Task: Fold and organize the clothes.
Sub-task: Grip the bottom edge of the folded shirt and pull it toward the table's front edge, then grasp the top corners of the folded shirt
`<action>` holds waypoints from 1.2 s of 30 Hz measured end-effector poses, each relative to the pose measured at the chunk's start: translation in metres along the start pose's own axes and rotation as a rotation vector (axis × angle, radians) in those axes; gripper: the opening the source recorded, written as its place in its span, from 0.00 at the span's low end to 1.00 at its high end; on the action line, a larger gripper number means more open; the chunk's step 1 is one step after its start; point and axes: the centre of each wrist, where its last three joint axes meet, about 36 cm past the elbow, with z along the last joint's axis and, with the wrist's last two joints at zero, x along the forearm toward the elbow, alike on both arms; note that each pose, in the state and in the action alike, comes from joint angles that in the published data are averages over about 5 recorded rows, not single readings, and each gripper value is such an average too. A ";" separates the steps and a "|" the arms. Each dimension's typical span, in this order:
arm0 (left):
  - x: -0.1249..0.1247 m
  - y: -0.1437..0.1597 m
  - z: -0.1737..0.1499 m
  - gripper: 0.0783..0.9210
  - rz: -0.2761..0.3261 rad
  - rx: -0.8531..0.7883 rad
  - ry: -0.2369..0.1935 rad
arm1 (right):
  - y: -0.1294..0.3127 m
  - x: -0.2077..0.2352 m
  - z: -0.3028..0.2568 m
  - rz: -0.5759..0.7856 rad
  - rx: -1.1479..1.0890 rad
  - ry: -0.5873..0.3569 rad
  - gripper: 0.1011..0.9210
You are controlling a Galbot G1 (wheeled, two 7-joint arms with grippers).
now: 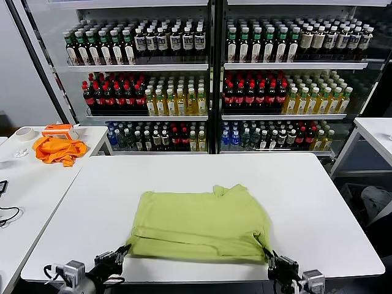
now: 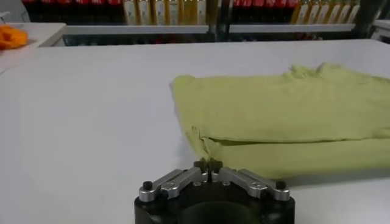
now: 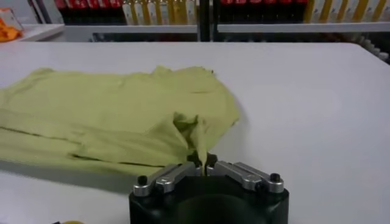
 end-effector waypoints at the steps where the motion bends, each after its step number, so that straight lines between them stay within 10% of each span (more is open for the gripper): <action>1: 0.002 -0.001 0.001 0.00 0.001 -0.002 0.003 | 0.000 0.002 0.000 -0.001 0.005 0.003 0.03; 25: -0.003 0.015 -0.054 0.74 -0.007 -0.071 -0.144 | -0.021 -0.016 -0.084 0.020 0.034 -0.125 0.83; 36: -0.067 0.043 -0.070 0.88 -0.009 -0.070 -0.151 | -0.025 -0.117 -0.121 0.020 -0.007 -0.157 0.88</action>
